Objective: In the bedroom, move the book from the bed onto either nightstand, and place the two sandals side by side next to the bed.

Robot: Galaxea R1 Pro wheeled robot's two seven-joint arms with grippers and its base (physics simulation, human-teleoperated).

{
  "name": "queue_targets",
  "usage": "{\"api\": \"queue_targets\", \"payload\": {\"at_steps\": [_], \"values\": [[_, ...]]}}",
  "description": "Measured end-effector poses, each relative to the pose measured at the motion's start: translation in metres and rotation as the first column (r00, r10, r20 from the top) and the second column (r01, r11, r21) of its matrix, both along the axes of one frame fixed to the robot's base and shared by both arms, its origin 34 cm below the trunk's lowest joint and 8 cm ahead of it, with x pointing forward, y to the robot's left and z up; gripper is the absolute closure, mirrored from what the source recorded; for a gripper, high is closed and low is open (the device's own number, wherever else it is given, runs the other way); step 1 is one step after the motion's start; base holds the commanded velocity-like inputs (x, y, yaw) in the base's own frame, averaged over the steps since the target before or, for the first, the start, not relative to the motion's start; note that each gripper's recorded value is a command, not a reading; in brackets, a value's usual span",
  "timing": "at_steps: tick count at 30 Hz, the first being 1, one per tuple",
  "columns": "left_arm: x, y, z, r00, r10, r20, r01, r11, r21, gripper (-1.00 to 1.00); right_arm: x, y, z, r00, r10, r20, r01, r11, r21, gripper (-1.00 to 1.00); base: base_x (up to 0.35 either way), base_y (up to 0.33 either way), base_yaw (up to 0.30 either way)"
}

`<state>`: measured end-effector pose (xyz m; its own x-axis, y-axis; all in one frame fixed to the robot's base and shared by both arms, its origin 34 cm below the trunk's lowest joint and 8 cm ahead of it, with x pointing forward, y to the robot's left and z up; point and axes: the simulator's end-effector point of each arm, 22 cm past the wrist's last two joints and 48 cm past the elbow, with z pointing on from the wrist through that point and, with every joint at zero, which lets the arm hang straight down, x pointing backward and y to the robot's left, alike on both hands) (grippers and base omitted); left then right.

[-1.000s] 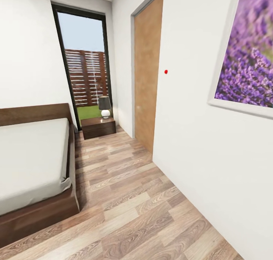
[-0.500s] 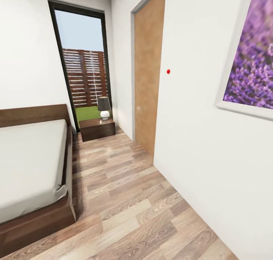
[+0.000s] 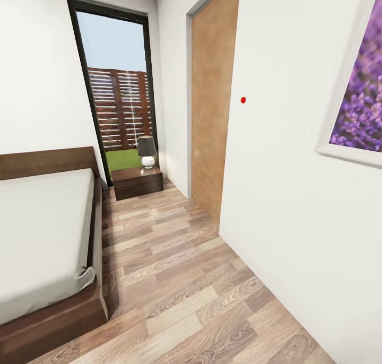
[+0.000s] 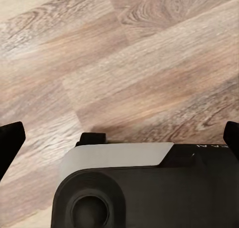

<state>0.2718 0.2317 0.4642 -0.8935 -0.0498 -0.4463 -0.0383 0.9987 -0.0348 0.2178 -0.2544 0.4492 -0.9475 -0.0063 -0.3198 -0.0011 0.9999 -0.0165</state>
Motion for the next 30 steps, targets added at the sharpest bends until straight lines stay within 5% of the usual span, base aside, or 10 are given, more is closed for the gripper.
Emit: {"api": "queue_targets", "payload": {"at_steps": [30], "values": [[0.0001, -0.0002, 0.0002, 1.0, 0.0, 0.001, 0.0, 1.0, 0.0, -1.0, -0.0002, 0.0, 0.0001, 1.0, 0.001, 0.0, -0.001, 1.0, 0.0, -1.0, 0.305, 0.052, 0.0]]}}
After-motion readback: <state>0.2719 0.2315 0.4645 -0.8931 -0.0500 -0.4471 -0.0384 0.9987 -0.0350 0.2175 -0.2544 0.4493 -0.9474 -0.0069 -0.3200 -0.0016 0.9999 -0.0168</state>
